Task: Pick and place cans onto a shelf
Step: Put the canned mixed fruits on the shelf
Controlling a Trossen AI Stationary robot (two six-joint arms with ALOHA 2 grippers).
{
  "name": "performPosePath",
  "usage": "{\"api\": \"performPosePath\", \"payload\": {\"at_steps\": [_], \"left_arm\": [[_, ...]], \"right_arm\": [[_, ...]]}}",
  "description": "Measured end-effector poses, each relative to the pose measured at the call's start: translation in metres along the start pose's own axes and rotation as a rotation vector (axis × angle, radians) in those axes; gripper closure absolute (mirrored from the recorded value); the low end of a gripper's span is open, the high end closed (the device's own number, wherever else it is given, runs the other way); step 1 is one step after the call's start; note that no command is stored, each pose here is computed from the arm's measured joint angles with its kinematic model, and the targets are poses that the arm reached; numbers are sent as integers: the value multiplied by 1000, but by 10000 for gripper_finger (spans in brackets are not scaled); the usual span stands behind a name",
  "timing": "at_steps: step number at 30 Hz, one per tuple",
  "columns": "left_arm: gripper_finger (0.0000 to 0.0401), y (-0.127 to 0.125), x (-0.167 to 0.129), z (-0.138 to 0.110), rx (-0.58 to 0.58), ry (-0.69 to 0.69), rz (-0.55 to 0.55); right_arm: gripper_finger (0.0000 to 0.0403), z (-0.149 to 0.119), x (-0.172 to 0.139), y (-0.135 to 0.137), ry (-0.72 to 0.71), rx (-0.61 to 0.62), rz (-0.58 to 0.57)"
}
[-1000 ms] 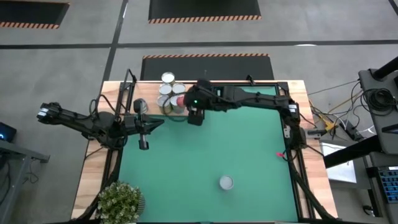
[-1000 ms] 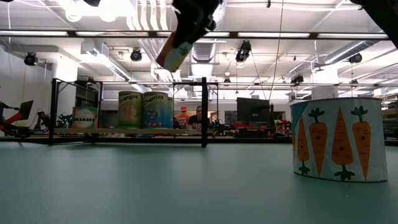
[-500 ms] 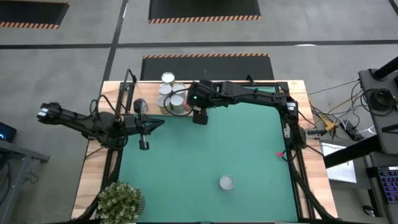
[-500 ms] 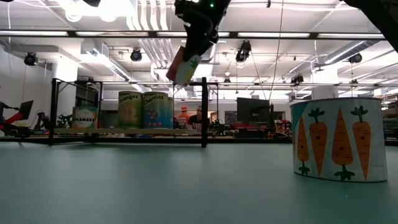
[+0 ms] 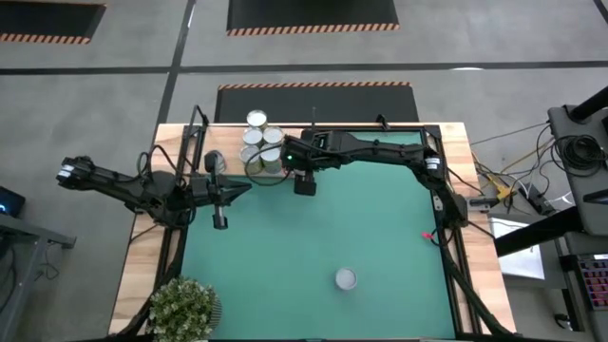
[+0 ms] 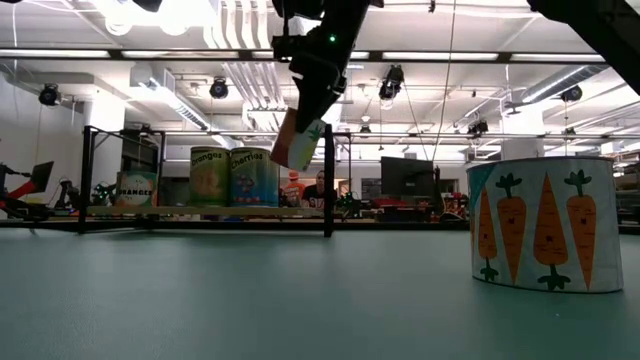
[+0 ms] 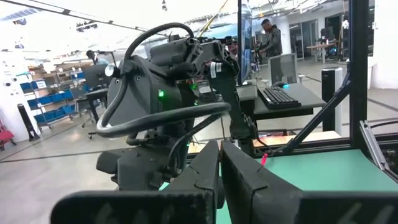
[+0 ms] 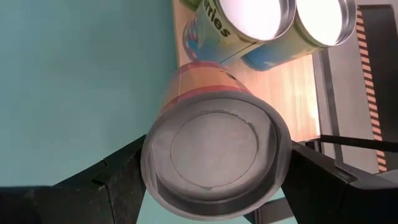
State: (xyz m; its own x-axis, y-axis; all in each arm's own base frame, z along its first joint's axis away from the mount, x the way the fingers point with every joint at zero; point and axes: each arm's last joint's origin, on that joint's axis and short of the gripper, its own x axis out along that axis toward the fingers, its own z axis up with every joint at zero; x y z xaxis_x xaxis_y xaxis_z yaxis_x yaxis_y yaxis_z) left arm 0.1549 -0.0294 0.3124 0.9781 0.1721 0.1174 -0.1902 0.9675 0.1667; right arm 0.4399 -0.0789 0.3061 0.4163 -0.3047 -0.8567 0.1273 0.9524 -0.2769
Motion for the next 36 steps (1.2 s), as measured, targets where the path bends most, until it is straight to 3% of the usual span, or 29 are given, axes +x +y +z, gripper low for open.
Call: {"api": "performPosePath", "payload": {"at_steps": [17, 30, 36], "left_arm": [[401, 0, 0, 0, -1, 0, 0], [401, 0, 0, 0, -1, 0, 0], [401, 0, 0, 0, -1, 0, 0]], "right_arm": [[108, 0, 7, -2, 3, 6, -4], [108, -1, 46, 5, 66, -70, -41], [108, -1, 47, 1, 67, -73, -76]]}}
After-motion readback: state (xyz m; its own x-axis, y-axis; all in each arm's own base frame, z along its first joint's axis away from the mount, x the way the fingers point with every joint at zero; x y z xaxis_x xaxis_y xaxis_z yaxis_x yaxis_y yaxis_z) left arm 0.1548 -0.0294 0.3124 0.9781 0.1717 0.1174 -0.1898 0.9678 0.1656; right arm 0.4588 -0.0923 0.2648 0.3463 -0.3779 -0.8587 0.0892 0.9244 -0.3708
